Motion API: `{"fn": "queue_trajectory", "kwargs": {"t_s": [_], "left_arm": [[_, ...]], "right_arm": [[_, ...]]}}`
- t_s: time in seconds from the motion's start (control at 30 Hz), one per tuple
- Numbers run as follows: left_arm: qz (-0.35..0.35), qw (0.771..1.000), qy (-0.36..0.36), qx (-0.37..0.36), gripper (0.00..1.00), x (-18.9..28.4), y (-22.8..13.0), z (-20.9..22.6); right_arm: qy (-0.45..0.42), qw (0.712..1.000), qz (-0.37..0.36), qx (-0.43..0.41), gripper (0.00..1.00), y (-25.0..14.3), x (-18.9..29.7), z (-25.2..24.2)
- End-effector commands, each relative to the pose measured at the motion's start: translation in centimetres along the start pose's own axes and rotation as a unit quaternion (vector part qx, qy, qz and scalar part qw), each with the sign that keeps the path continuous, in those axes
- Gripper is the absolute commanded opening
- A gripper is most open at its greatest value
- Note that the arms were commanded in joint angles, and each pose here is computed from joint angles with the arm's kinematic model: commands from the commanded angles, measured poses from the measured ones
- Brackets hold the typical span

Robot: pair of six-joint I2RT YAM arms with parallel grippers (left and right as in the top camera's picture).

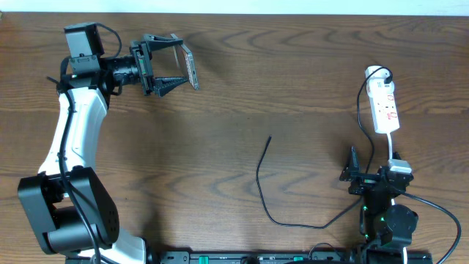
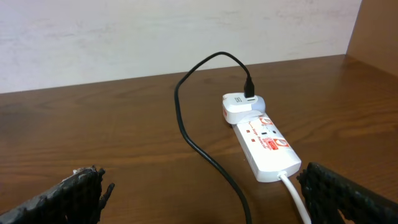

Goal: Plug charger to phone and switch on socket

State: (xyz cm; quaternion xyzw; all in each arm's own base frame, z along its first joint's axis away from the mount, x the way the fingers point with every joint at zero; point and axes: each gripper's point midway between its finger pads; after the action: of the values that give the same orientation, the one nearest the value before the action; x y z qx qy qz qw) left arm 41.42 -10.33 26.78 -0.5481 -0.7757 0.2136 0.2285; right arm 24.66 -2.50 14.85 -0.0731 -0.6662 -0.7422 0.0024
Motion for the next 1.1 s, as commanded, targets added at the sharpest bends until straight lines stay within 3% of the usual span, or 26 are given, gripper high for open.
{"fn": "queue_trajectory", "kwargs": {"t_s": [0.0, 1.07], "left_arm": [[0.023, 0.999, -0.009, -0.035, 0.07, 0.47, -1.99, -1.81], [0.022, 0.999, -0.011, -0.045, 0.07, 0.47, -1.98, -2.02]], "right_arm": [[-0.001, 1.000, 0.001, 0.007, 0.99, -0.09, 0.01, 0.00], [-0.001, 1.000, 0.001, 0.007, 0.99, -0.09, 0.01, 0.00]]}}
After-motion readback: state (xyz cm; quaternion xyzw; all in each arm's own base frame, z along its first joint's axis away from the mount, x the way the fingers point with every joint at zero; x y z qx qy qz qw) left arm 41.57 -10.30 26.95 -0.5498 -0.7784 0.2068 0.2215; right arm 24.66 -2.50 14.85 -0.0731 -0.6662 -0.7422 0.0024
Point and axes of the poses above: each gripper's point midway between its finger pads, its own x axis back along the fingers, its own z axis along the line the jaws close on, y = z × x, and after that the axes turned 1 degree about -x, right-handed
